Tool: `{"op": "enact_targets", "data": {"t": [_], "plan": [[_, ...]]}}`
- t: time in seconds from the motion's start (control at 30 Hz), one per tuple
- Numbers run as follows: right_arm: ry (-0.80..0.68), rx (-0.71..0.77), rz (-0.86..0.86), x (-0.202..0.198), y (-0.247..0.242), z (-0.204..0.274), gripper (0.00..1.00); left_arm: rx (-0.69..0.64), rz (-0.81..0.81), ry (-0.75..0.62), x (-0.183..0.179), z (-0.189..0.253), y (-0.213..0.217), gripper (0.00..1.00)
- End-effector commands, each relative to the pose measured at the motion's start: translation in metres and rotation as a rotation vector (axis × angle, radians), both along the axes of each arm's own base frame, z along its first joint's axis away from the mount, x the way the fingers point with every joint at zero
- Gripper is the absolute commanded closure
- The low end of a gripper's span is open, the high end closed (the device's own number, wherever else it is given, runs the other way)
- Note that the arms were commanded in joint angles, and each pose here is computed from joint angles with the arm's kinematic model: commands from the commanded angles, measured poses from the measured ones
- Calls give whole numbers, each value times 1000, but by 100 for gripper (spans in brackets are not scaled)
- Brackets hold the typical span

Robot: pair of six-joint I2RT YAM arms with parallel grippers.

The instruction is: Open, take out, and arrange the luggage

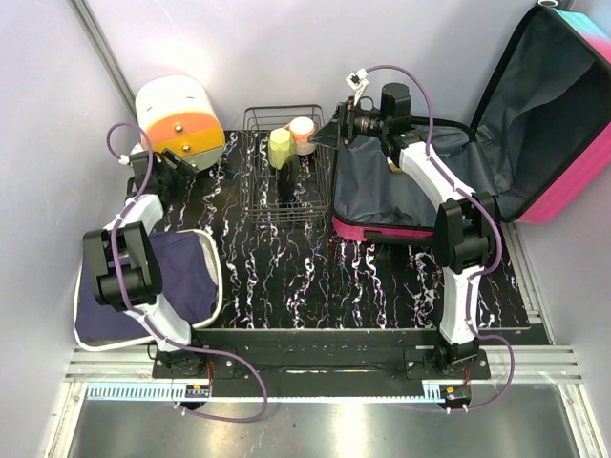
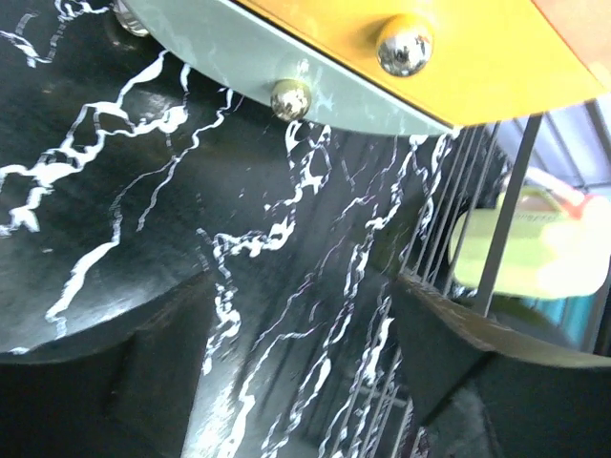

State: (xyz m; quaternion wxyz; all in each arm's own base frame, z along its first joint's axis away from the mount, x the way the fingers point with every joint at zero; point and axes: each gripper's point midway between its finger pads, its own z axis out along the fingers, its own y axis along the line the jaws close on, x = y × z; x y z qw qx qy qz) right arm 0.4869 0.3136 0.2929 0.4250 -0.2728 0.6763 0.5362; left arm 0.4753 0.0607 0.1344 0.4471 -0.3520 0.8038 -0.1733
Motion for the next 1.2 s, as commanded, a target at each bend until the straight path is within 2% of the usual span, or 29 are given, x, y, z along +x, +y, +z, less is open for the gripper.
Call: {"op": "enact_targets", "data": {"t": [0.0,0.1,0.13,0.3,0.5,0.77,0.9,1.03,1.17], "plan": [[-98,-11,-22,-7,-9,43,0,-131,128,-150,41,8,9,30],[-66,-41,-29,-6,-11,37,0,-123,149,-204,62,6,14,40],[-59,-50,-36,-6,-13,38,0,-119,154,-190,67,-7,15,43],[-36,-83,-56,1,-16,30,0,-113,164,-251,109,-11,26,46],[0,-123,-60,5,-17,25,0,-91,164,-322,137,-1,37,58],[28,-154,-67,12,-19,20,0,-96,161,-301,137,-18,40,66],[21,-160,-68,17,-19,22,0,-93,119,-311,141,-21,37,73],[29,-162,-61,17,-19,21,0,-111,33,-356,139,-6,19,88],[26,-162,-52,15,-19,21,0,-152,0,-364,120,2,-1,96]]}}
